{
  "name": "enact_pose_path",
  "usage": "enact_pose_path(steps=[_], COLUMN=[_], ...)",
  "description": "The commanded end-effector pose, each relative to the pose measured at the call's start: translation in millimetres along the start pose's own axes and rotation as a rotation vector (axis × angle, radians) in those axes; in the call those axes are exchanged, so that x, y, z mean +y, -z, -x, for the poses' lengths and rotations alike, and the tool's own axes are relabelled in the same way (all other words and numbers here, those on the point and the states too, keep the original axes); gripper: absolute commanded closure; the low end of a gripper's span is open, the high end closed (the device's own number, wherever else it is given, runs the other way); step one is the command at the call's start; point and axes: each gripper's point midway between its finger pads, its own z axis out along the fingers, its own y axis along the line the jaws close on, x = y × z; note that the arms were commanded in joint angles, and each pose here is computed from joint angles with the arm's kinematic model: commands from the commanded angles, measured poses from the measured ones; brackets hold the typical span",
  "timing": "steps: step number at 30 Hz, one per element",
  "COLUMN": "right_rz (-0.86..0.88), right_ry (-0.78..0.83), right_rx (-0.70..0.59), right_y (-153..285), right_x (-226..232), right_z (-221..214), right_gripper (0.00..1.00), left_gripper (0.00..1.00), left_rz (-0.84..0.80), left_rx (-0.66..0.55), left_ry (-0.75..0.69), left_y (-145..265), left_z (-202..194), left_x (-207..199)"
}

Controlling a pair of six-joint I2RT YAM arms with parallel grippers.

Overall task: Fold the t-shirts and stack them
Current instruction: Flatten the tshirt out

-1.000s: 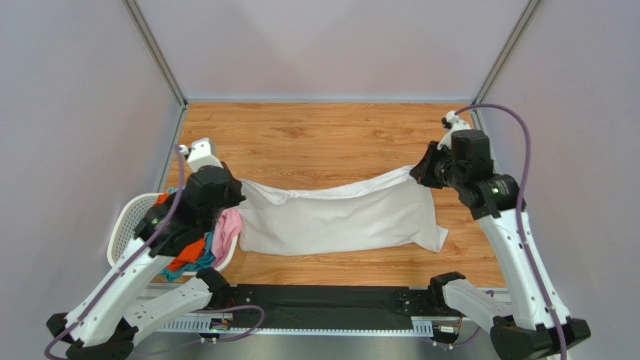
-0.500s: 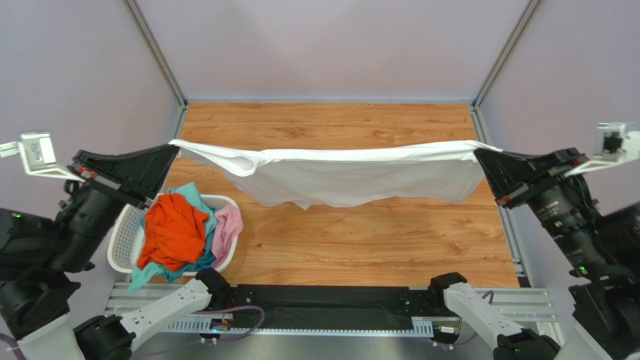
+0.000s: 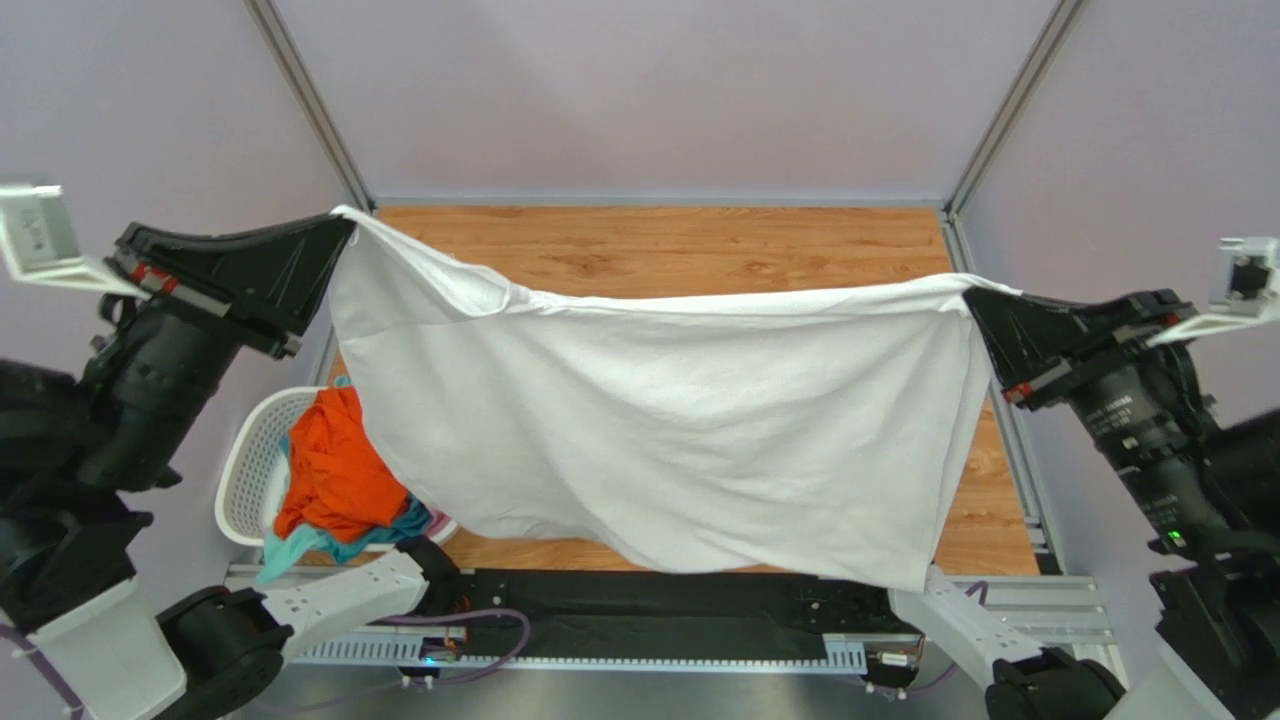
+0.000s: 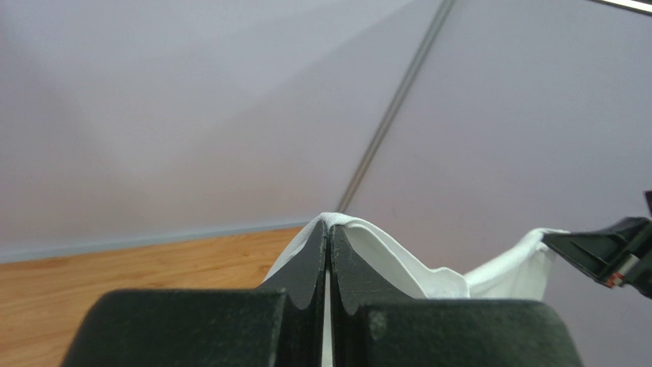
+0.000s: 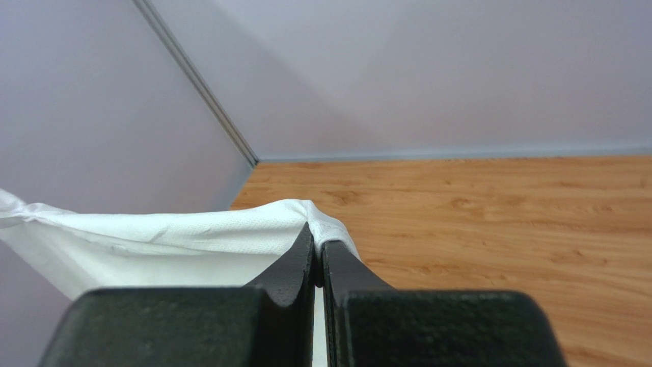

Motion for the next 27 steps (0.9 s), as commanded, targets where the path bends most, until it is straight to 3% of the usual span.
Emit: enact_pose_path(steps=[1,6,9,10,15,16,18,19,21,22,27], right_rz=[-0.263,-0.502,-0.542,-0.521,-0.514,-0.517,-0.537,-0.543,-0.538,-0.549,-0.547], right_ry=[0.013,0.039,-0.001,-0.032,-0.085,-0.103,-0.145,-0.184,-0.188,-0.202,-0.235], right_rx=[0.098,0.226,0.281,0.372,0.512,0.572,0.618,0.706,0.728,0.791,0.864], right_y=[-47,-102,-134,-145,-194,-207,-221,-229,-245,-250,-273], right_x=[-59,-127,-160,-171,-231,-246,-275,-291,-305,-320,-344], right_z=[-32,-95,-128,-163,-242,-270,-298,-331,-343,-371,-404], right_gripper=[1.0,1.0,1.0,1.0,0.99,0.99,1.0,1.0,1.0,1.0,1.0], left_gripper=[1.0,1.0,1.0,1.0,1.0,1.0,1.0,1.0,1.0,1.0,1.0], left_rz=[0.222,0.481,0.535,0.512,0.549,0.519,0.512,0.509,0.525,0.52,0.543], left_rx=[0.074,0.171,0.306,0.387,0.567,0.629,0.704,0.726,0.798,0.825,0.883], left_ry=[-0.117,-0.277,-0.295,-0.272,-0.355,-0.363,-0.39,-0.395,-0.399,-0.386,-0.342], left_y=[-59,-115,-155,-175,-220,-234,-250,-255,-264,-266,-269], left_z=[-39,-102,-163,-201,-308,-351,-406,-422,-467,-480,-526], left_x=[44,108,152,166,238,254,282,290,317,323,347])
